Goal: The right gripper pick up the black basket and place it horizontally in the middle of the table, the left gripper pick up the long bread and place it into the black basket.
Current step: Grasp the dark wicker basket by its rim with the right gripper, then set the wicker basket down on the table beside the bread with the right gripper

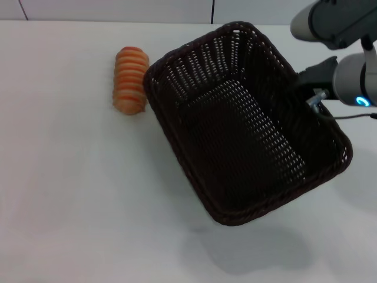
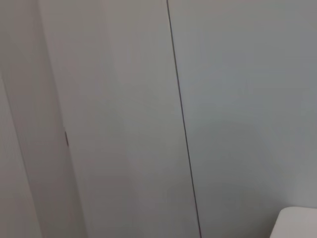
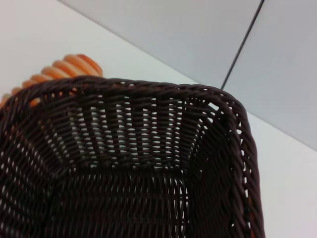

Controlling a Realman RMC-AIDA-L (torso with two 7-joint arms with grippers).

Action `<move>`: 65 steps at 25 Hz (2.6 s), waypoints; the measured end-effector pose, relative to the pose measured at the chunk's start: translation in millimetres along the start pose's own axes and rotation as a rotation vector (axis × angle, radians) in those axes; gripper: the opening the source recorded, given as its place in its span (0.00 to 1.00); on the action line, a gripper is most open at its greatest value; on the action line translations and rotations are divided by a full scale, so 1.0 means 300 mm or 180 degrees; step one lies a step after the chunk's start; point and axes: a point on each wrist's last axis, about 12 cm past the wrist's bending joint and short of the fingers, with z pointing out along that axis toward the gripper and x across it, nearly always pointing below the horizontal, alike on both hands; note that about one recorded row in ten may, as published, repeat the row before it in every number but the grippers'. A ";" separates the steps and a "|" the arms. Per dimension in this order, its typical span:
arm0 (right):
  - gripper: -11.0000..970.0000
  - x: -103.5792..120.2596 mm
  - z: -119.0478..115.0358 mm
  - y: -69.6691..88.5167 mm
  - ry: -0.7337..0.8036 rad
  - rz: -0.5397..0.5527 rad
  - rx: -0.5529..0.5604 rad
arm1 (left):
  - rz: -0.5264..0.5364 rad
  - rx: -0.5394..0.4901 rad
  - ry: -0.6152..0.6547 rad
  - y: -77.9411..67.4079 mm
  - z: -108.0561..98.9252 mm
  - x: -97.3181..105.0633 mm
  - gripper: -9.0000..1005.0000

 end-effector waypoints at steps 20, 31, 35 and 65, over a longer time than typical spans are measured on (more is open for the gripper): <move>0.20 -0.114 -0.085 0.091 0.0096 -0.0342 -0.0621 | -0.0120 0.0071 0.0049 -0.007 -0.008 -0.027 0.85; 0.19 -0.212 -0.165 0.107 0.0383 -0.0337 -0.0888 | -0.0184 0.0090 0.0005 -0.010 -0.014 -0.052 0.85; 0.19 -0.272 -0.243 0.098 0.0290 -0.0313 -0.0969 | -0.0217 0.0081 0.0002 -0.006 -0.021 -0.057 0.85; 0.18 -0.051 0.039 0.119 0.0954 -0.0602 -0.0693 | -0.0236 0.0250 0.0087 -0.040 -0.016 -0.072 0.85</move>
